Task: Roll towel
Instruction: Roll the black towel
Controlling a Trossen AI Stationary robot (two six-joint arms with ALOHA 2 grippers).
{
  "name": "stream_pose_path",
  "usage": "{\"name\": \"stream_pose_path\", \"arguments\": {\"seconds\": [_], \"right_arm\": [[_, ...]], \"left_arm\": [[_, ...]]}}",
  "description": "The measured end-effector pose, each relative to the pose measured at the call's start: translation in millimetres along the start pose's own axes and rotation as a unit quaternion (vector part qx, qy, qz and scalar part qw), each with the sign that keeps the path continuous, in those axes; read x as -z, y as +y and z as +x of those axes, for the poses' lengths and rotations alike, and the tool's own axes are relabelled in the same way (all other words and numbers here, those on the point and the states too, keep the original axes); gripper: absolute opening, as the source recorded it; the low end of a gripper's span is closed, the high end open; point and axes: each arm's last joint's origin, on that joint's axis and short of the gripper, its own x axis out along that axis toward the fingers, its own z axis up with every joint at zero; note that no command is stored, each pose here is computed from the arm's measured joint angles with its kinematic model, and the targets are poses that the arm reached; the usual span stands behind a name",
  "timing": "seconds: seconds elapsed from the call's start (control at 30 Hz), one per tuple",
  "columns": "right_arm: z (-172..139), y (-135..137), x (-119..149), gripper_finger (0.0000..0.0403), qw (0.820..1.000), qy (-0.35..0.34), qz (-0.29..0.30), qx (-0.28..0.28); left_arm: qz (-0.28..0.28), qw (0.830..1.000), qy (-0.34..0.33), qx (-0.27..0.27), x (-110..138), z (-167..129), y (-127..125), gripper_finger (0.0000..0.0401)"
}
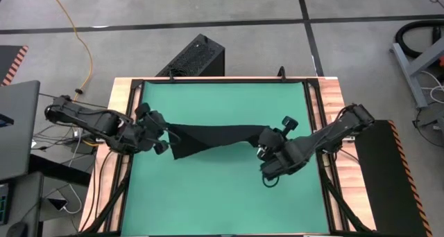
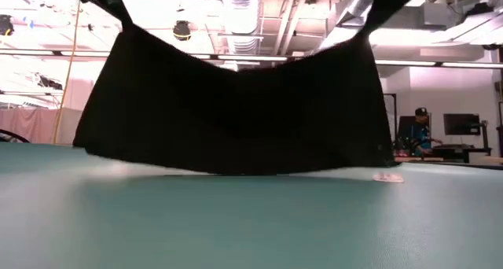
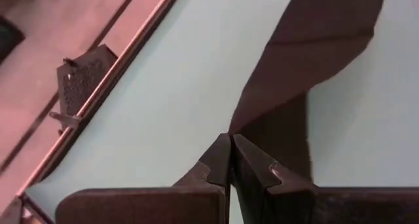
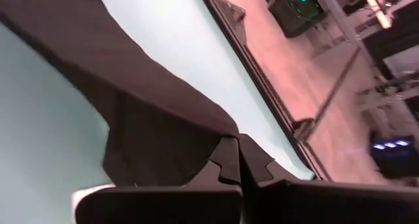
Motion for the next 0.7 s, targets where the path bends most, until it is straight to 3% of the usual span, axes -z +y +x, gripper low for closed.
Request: {"name": "stream_pose_path", "arguments": {"seconds": [0.33,0.57,0.7], "right_arm": [[-63.6,-21.0,-10.1,0.0,0.99,-0.061,0.059,-0.113],[-85.2,-18.2,-0.5,0.0,0.974,-0.014,0.134,-0.182],[-75.7,-18.8,-4.8,0.0,0.973,0.018,0.15,-0.177]], "left_arm": [[-0.084,0.991,-0.021,0.1,-8.2,-37.4,-13.6,0.0],[-0.134,0.977,-0.004,0.167,0.7,-50.9,-34.2,0.0],[-0.149,0.98,0.003,0.135,2.5,-47.4,-28.0,0.0]]}}
